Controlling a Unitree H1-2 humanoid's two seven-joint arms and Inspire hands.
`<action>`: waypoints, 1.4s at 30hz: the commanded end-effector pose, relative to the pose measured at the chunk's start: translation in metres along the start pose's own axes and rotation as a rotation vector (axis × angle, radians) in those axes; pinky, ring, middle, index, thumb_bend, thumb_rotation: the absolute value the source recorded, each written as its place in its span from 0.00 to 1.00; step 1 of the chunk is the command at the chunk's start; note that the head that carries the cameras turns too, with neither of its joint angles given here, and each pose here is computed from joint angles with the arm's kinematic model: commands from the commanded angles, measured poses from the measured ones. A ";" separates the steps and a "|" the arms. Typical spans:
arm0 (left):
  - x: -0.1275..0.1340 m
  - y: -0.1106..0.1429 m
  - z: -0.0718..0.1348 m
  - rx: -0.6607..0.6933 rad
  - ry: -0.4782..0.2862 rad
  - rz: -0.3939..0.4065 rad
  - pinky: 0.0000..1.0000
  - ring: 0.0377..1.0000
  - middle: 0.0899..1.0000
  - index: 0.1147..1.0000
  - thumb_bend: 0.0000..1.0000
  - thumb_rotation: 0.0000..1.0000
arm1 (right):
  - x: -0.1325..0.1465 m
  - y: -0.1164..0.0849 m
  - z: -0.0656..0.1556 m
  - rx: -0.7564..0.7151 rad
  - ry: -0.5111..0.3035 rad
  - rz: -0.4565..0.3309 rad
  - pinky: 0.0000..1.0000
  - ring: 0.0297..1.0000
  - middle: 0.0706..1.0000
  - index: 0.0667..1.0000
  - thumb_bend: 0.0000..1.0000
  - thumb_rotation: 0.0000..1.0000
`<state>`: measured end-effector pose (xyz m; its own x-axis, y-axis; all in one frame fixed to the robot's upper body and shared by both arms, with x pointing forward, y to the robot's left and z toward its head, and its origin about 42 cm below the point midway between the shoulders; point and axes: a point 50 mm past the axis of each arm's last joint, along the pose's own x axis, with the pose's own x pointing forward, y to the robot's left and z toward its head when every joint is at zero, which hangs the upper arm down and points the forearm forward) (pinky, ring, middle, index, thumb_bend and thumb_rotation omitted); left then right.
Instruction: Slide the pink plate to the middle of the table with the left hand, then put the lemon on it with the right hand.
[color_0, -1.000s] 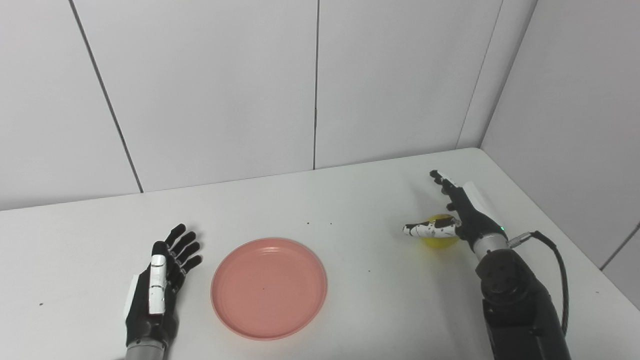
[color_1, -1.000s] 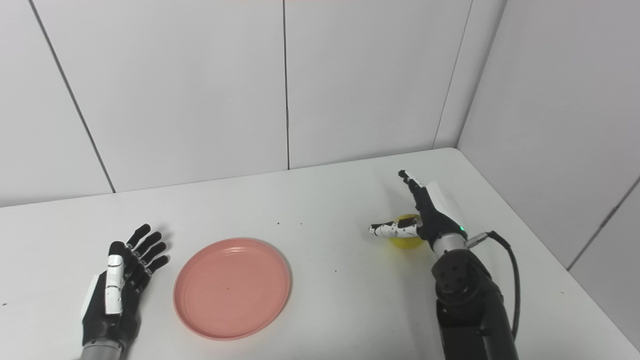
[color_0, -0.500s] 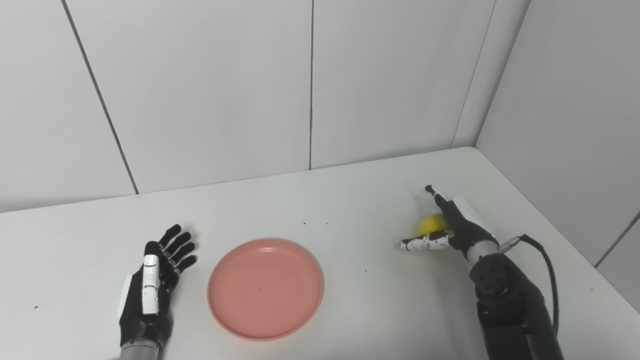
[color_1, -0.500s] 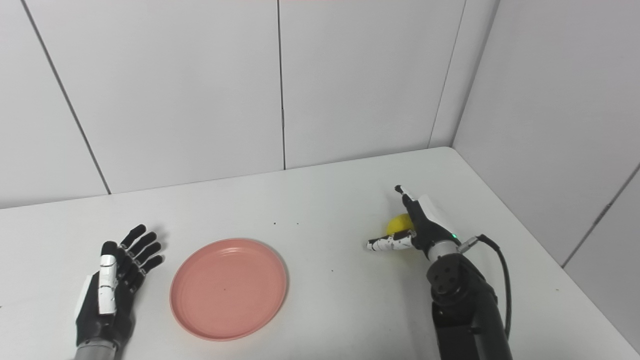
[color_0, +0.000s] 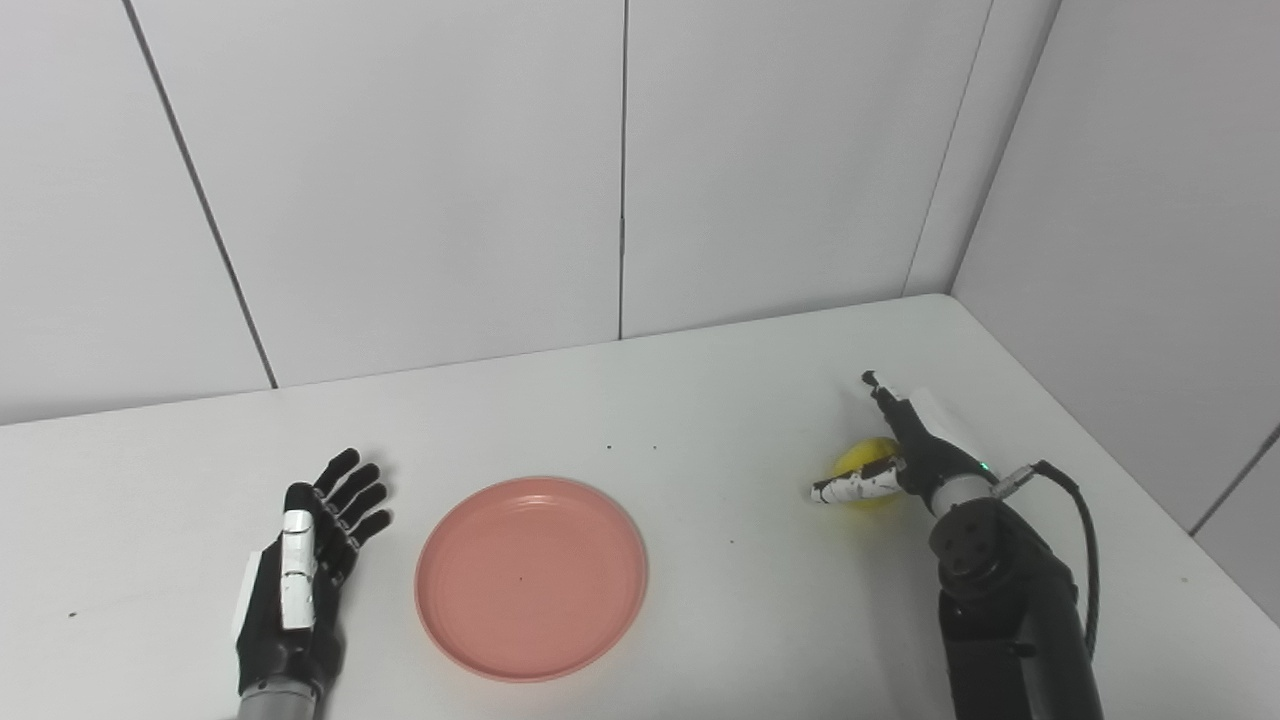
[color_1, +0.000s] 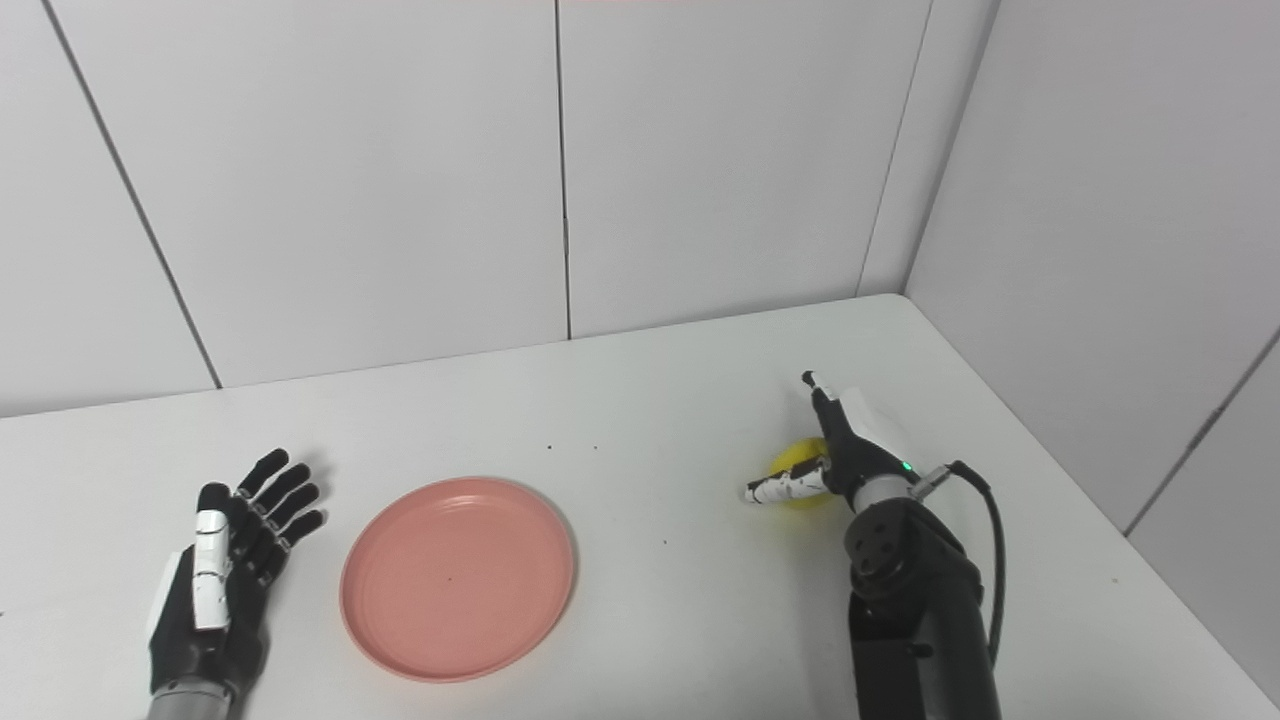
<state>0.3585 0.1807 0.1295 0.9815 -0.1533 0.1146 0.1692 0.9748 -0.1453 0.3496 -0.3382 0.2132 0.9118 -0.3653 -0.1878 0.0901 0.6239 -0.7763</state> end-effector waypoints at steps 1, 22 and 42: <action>0.005 -0.004 0.014 0.002 -0.067 -0.025 0.81 0.83 0.82 0.80 0.68 1.00 | -0.002 0.003 0.007 0.024 -0.007 0.000 0.36 0.52 0.57 0.93 0.91 0.14; 0.006 -0.007 0.017 -0.005 -0.072 -0.030 0.82 0.84 0.83 0.81 0.69 1.00 | -0.002 0.028 0.015 -0.059 -0.095 -0.113 0.31 0.41 0.44 0.45 0.53 0.00; 0.004 -0.016 0.020 0.006 -0.080 -0.010 0.80 0.84 0.84 0.81 0.68 1.00 | -0.035 0.025 0.064 0.224 -0.475 -0.253 0.38 0.41 0.42 0.49 0.52 0.00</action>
<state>0.3553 0.1741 0.1365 0.9800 -0.1444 0.1368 0.1651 0.9741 -0.1547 0.3446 -0.2717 0.2145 0.9446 -0.2541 0.2077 0.3279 0.7046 -0.6293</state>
